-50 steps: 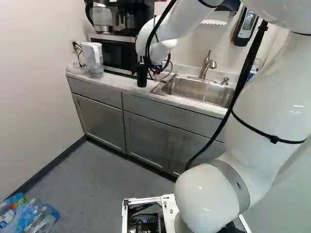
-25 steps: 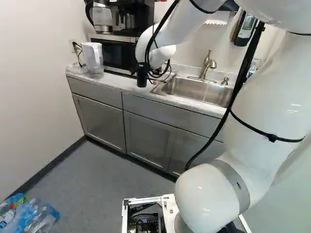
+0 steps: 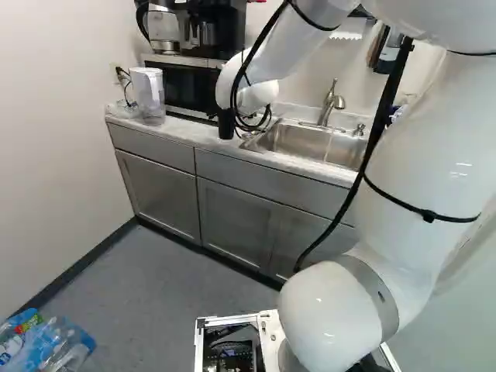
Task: Rinse the cup and place it in the tray
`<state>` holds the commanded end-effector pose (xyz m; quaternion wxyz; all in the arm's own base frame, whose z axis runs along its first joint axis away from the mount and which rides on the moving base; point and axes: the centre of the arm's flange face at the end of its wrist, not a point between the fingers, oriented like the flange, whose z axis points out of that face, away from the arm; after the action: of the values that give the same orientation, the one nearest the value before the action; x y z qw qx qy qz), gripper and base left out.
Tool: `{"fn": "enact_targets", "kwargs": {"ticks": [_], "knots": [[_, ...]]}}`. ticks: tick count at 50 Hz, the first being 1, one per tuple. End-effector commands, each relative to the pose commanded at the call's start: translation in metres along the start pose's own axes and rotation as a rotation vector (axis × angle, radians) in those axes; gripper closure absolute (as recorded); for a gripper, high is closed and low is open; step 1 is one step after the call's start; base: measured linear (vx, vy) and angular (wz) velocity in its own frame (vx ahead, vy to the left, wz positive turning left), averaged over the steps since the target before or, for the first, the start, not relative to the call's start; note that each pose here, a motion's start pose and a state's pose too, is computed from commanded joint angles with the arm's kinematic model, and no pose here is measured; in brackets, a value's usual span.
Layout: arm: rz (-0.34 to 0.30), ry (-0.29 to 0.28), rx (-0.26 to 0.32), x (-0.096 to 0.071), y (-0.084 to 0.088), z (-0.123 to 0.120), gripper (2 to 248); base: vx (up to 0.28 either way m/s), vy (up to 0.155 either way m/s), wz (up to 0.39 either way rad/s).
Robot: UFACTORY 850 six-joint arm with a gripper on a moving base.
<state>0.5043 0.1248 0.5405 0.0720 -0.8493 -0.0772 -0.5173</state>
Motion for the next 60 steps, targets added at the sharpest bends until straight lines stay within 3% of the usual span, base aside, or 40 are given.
{"fn": "enact_targets", "kwargs": {"ticks": [60], "knots": [[-0.004, 0.169, -0.004, -0.032, 0.001, 0.030, 3, 0.000, 0.000, 0.000]]}}
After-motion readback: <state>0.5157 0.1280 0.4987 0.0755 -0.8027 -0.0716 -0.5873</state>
